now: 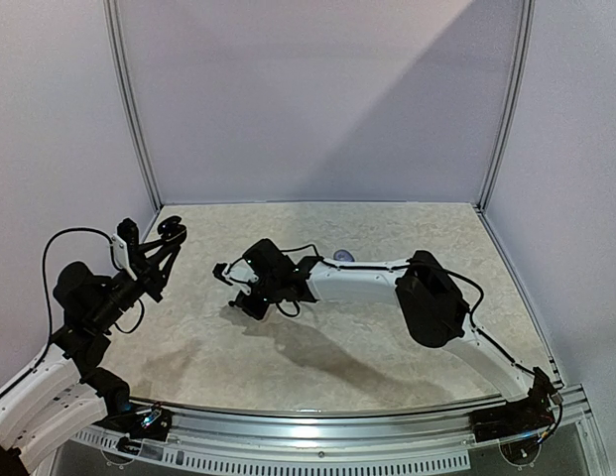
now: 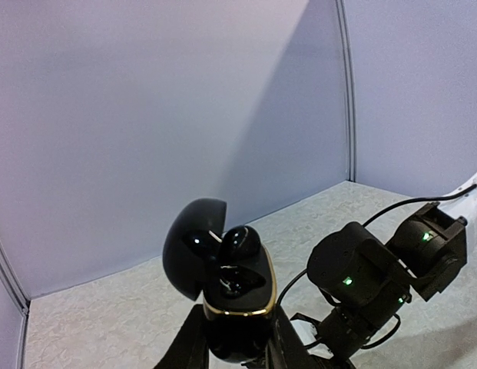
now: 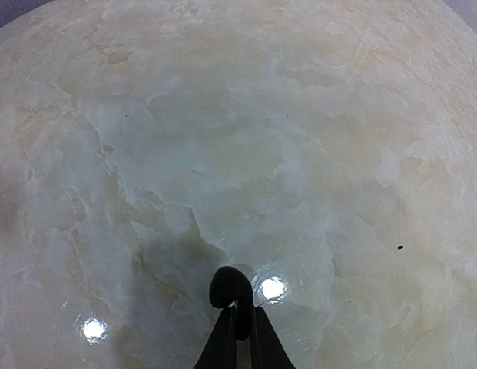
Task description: Insert the wireless bluetooth earbuds into the charging case
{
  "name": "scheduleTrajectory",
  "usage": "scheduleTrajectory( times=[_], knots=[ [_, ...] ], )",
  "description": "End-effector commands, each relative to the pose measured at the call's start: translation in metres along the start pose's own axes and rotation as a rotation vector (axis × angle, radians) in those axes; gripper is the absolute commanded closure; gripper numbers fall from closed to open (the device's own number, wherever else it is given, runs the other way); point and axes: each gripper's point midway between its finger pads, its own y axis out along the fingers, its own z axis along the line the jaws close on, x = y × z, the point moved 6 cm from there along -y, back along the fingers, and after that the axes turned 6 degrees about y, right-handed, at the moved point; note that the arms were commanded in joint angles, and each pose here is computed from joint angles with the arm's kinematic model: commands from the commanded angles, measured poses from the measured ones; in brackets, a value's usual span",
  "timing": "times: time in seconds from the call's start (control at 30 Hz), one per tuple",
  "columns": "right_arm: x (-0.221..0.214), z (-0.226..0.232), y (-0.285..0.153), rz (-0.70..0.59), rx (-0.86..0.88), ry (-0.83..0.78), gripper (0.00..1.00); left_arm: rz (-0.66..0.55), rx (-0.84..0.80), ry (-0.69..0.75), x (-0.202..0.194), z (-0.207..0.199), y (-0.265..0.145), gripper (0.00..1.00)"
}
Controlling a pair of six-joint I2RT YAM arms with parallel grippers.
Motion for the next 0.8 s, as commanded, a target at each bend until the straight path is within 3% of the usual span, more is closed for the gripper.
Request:
scheduleTrajectory(
  times=[0.0, 0.13, 0.33, 0.77],
  knots=[
    [-0.024, 0.007, 0.005, 0.11, 0.025, -0.004, 0.87, 0.012, -0.002, 0.014, -0.006, 0.0, -0.003, 1.0],
    [-0.027, 0.005, 0.009, 0.116, 0.016, -0.002, 0.81, 0.009, -0.007, 0.013, -0.006, 0.0, -0.003, 1.0],
    [-0.028, 0.009, 0.015, 0.123, 0.029, -0.012, 0.8, 0.007, -0.008, 0.017, -0.005, 0.0, -0.003, 1.0],
    [-0.026, 0.008, 0.003, 0.156, 0.034, -0.02, 0.99, 0.006, -0.013, 0.019, -0.006, -0.001, -0.003, 1.0]
  ],
)
